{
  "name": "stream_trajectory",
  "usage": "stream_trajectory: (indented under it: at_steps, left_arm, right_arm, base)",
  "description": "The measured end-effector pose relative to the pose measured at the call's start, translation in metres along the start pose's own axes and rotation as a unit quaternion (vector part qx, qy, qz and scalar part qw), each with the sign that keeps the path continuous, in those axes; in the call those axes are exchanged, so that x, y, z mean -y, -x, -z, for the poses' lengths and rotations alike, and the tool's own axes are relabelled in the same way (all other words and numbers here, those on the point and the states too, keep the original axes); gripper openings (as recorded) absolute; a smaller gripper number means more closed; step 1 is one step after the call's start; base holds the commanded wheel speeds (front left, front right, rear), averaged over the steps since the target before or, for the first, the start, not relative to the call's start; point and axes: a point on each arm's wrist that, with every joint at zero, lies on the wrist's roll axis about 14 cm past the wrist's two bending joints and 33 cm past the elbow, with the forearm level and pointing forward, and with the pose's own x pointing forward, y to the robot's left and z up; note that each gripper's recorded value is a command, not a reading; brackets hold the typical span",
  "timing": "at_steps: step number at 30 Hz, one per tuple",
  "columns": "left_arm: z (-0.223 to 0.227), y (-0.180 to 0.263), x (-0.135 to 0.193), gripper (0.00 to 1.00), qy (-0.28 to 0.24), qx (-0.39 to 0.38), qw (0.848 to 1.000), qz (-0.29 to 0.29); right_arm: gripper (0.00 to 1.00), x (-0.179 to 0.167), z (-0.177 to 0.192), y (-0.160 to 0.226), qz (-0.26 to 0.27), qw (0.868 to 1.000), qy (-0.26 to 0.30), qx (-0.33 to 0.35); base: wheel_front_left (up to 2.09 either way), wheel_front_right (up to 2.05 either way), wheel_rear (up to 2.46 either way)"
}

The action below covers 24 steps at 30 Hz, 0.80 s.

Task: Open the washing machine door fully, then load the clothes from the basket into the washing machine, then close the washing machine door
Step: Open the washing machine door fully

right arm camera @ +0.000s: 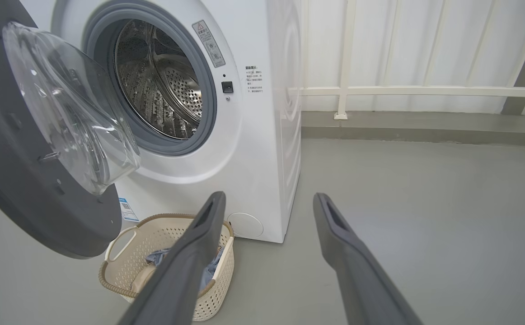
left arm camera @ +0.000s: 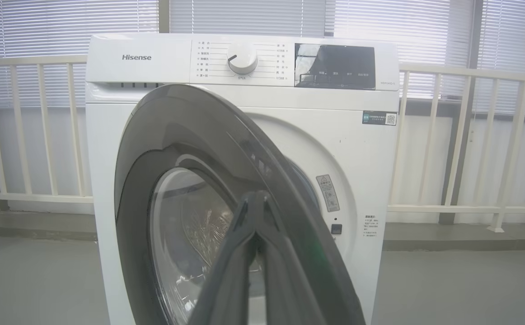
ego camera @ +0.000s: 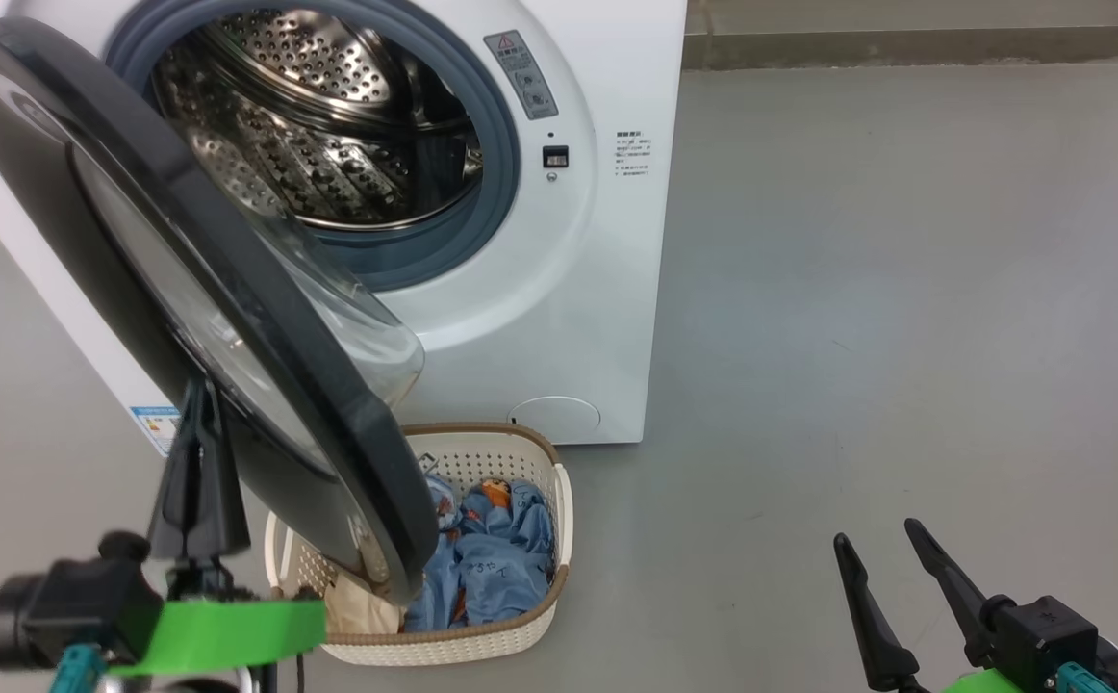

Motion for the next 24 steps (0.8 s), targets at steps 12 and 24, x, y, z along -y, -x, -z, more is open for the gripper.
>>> stream_trajectory:
  at_steps: [12,24]
  left_arm:
    - [-0.057,-0.037,0.05,0.0,-0.009,0.103,0.99,0.09]
    - [-0.02,-0.036,0.105,0.0,0.027,0.001,0.985,0.172]
  right_arm:
    - [1.0,0.003,0.005,0.004,0.007,1.0,-0.001,-0.006]
    - [1.0,0.01,0.009,0.008,0.018,1.0,-0.005,-0.012]
  base:
    - [0.0,0.0,0.0]
    - [0.0,0.0,0.0]
